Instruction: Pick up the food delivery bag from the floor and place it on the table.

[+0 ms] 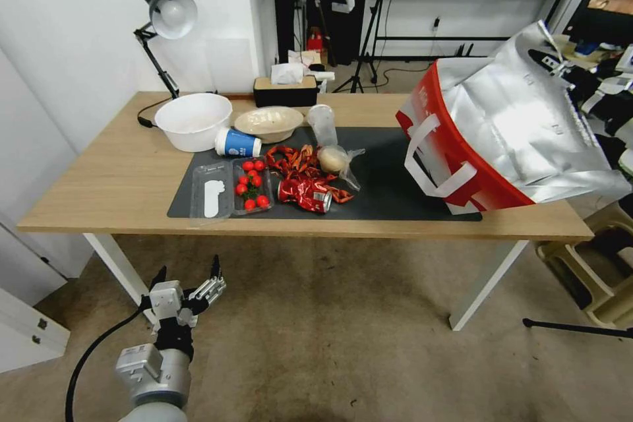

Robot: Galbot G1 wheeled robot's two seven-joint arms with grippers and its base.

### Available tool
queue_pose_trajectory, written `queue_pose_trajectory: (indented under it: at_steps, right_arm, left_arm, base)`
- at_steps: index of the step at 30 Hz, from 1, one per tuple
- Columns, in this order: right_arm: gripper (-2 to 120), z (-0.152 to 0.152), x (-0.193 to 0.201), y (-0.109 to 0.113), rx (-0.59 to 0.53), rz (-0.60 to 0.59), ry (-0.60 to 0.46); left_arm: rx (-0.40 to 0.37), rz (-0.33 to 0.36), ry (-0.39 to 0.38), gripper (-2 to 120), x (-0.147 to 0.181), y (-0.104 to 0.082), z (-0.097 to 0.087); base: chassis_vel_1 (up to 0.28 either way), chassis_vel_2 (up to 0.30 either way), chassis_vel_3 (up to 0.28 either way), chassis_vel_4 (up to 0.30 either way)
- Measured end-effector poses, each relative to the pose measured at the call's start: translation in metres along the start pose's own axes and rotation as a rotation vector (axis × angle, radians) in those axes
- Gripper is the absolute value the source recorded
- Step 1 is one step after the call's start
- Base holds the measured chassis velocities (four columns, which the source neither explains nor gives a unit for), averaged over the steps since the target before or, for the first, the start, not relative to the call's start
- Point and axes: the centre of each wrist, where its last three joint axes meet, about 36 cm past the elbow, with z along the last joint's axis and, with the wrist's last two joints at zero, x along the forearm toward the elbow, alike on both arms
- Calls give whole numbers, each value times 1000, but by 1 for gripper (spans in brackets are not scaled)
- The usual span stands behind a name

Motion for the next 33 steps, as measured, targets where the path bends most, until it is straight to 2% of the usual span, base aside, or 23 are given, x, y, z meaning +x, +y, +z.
queue_pose_trajectory:
  at_steps: [2, 3, 4, 6, 8, 9, 12, 15, 17, 19, 21, 24, 33]
  right_arm:
    - [14, -1, -1, 0, 9, -7, -1]
    - [21, -1, -1, 0, 12, -10, -2]
    - [21, -1, -1, 0, 12, -10, -2]
    - [30, -2, -3, 1, 19, -19, -5]
    - [30, -2, -3, 1, 20, -20, -5]
    - [41, -2, -4, 1, 24, -21, -6]
    - [42, -2, -5, 1, 28, -23, -7]
    - [68, -1, -10, 1, 53, -34, -5]
    - [69, -1, -11, 1, 59, -37, -5]
    - [79, -1, -14, 2, 78, -45, 0]
    - [79, -1, -14, 2, 78, -45, 0]
    - [98, 1, -19, 2, 112, -47, 7]
    - [100, 2, -15, 5, 151, -40, 27]
  left_arm:
    - [1, 0, 0, 100, 0, 0, 0]
    - [1, 0, 0, 100, 0, 0, 0]
    - [1, 0, 0, 100, 0, 0, 0]
    - [2, -2, -1, 100, 0, -1, 0]
    - [2, -2, -1, 100, 0, -1, 0]
    - [2, -3, -1, 100, 0, -1, 0]
    - [2, -3, -1, 100, 0, -1, 1]
    - [2, -7, 0, 100, 0, -1, 1]
    - [2, -7, 0, 100, 0, -1, 1]
    - [2, -7, -1, 100, 0, -1, 1]
    - [2, -7, -1, 100, 0, -1, 1]
    - [2, -9, 0, 100, 1, -1, 2]
    - [3, -10, 0, 100, 1, -1, 3]
  base:
    - [0, 0, 0, 0]
    - [0, 0, 0, 0]
    - [0, 0, 0, 0]
    - [0, 0, 0, 0]
    - [0, 0, 0, 0]
    - [0, 0, 0, 0]
    - [0, 0, 0, 0]
    - [0, 0, 0, 0]
    - [0, 0, 0, 0]
    - [0, 0, 0, 0]
    - [0, 0, 0, 0]
    - [0, 0, 0, 0]
    - [0, 0, 0, 0]
